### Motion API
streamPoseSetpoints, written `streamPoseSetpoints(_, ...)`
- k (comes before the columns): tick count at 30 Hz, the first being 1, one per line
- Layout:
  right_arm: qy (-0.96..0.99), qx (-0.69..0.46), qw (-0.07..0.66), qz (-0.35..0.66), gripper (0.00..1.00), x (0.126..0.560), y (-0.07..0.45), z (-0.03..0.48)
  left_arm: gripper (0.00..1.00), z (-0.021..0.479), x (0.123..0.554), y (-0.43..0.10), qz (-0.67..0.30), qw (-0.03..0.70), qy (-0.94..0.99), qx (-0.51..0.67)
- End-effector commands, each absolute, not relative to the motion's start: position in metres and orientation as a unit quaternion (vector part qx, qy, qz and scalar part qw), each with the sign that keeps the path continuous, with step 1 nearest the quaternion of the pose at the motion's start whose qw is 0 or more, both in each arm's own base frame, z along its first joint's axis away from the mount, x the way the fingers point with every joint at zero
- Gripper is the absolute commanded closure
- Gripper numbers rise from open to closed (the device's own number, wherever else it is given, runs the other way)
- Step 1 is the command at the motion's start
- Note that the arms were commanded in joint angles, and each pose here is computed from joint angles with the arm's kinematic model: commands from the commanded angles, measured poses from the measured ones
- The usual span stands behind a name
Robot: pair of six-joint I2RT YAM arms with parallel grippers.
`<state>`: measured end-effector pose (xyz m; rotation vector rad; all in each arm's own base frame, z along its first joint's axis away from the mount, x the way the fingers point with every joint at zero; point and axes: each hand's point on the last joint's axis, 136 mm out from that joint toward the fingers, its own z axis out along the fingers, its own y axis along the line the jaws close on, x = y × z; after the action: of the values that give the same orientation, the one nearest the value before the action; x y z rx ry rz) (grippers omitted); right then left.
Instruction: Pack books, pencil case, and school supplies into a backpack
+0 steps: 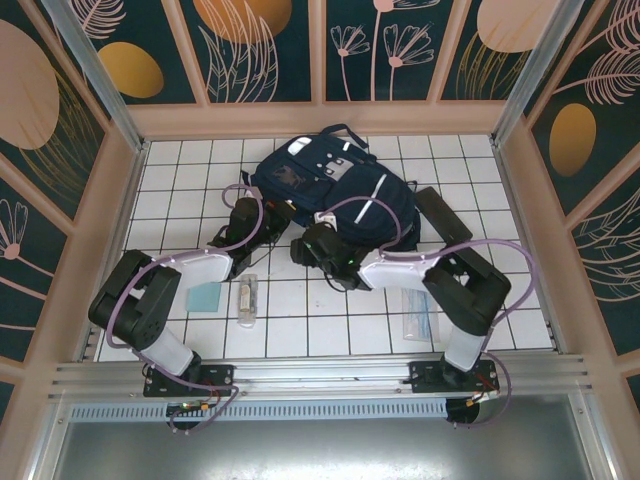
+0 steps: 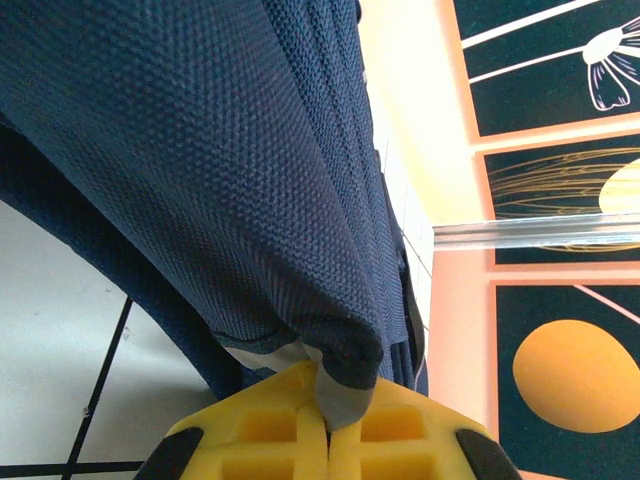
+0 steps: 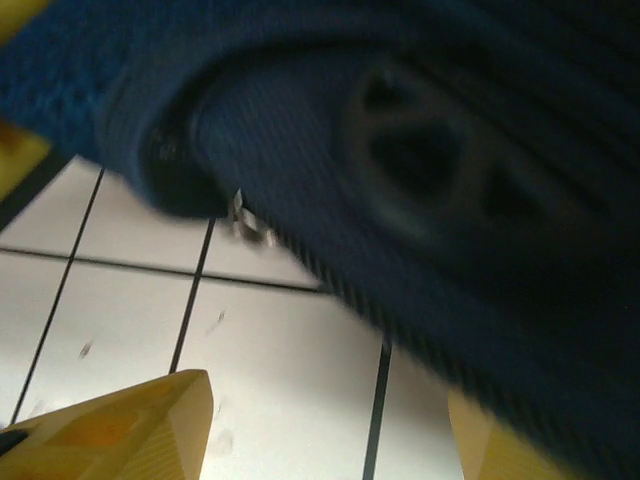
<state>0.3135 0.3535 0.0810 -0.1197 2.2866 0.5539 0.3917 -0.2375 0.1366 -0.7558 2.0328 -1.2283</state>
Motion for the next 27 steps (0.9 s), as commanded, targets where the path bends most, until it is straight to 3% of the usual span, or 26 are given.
streamPoseSetpoints(1,0.867,-0.022,0.469,0.170,0.36,0.348,0.356,0.101,1.00,0.184,0.389,-0.248,-0.527,0.342,0.733,-0.261)
streamPoseSetpoints(5,0.858,0.007,0.495,0.137,0.38,0.365,0.355,0.096,1.00,0.179,0.387,-0.250,-0.529,0.333,0.734,-0.264)
streamPoseSetpoints(7,0.853,0.019,0.506,0.131,0.44,0.370,0.356,0.095,1.00,0.177,0.386,-0.250,-0.530,0.329,0.735,-0.265)
streamPoseSetpoints(12,0.842,0.028,0.522,0.132,0.72,0.375,0.357,0.104,1.00,0.170,0.386,-0.249,-0.525,0.325,0.739,-0.270)
streamPoseSetpoints(15,0.845,0.010,0.514,0.150,0.96,0.369,0.361,0.109,1.00,0.165,0.388,-0.245,-0.515,0.333,0.740,-0.277)
streamPoseSetpoints(16,0.846,0.001,0.508,0.161,1.00,0.365,0.363,0.111,1.00,0.163,0.390,-0.244,-0.509,0.338,0.741,-0.278)
streamPoseSetpoints(22,0.863,-0.041,0.452,0.221,1.00,0.341,0.366,0.110,1.00,0.154,0.406,-0.245,-0.490,0.349,0.748,-0.278)
streamPoseSetpoints(27,0.892,-0.050,0.347,0.286,1.00,0.320,0.353,0.087,1.00,0.149,0.420,-0.242,-0.482,0.357,0.752,-0.275)
